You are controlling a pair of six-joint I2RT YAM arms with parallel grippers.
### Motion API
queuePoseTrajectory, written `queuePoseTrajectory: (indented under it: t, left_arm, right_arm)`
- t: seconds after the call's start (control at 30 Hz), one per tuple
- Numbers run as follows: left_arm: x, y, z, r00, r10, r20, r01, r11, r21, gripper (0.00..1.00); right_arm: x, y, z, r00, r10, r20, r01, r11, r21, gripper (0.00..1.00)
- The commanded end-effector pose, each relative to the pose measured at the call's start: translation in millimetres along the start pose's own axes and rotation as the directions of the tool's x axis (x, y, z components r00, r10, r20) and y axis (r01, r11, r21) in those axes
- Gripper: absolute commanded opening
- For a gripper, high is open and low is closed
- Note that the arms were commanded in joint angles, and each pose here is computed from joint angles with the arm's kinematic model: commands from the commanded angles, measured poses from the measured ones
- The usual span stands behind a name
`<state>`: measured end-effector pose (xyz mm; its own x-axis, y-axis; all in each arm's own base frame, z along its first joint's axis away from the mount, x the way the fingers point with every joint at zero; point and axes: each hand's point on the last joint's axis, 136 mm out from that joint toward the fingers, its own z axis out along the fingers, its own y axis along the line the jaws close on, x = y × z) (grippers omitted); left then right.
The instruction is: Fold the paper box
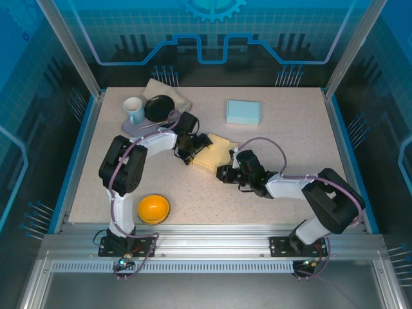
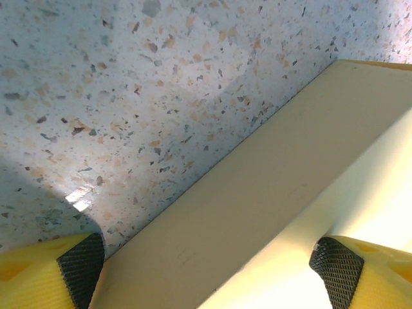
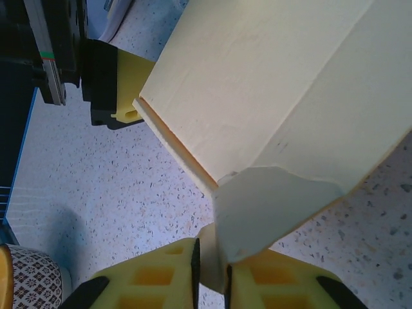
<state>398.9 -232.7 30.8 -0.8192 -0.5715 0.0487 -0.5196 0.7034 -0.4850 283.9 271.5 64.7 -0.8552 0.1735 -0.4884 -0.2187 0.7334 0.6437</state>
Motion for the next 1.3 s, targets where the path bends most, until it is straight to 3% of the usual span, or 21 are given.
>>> queuePoseTrajectory:
  t: [0.0,0.17,0.37,0.47,0.93,1.0,1.27]
  left_arm:
    - [27,62,31,0.991,-0.093,-0.095,0.073,0.979,-0.189,0.91]
    - [26,62,32,0.990,-0.098,-0.097,0.078,0.979,-0.188,0.91]
    - [26,61,32,0.990,-0.102,-0.101,0.082,0.980,-0.183,0.91]
    - [27,61,33,0.990,-0.104,-0.100,0.084,0.979,-0.185,0.90]
    - [26,63,33,0.988,-0.111,-0.105,0.090,0.979,-0.183,0.91]
    - [25,63,33,0.988,-0.111,-0.104,0.090,0.979,-0.183,0.90]
    - [25,62,34,0.987,-0.116,-0.110,0.095,0.979,-0.179,0.90]
  right_arm:
    - [-6,10,-3,0.998,-0.059,-0.004,0.059,0.998,0.017,0.16]
    - [5,3,6,0.981,-0.168,-0.097,0.176,0.981,0.083,0.16]
    - [14,4,13,0.959,-0.253,-0.130,0.264,0.961,0.077,0.25]
    - [15,5,16,0.957,-0.256,-0.135,0.268,0.960,0.078,0.25]
    - [11,7,17,0.921,-0.356,-0.161,0.371,0.925,0.081,0.08]
    - [13,11,18,0.903,-0.389,-0.180,0.405,0.913,0.058,0.00]
    - [21,-2,22,0.782,-0.545,-0.301,0.589,0.805,0.074,0.00]
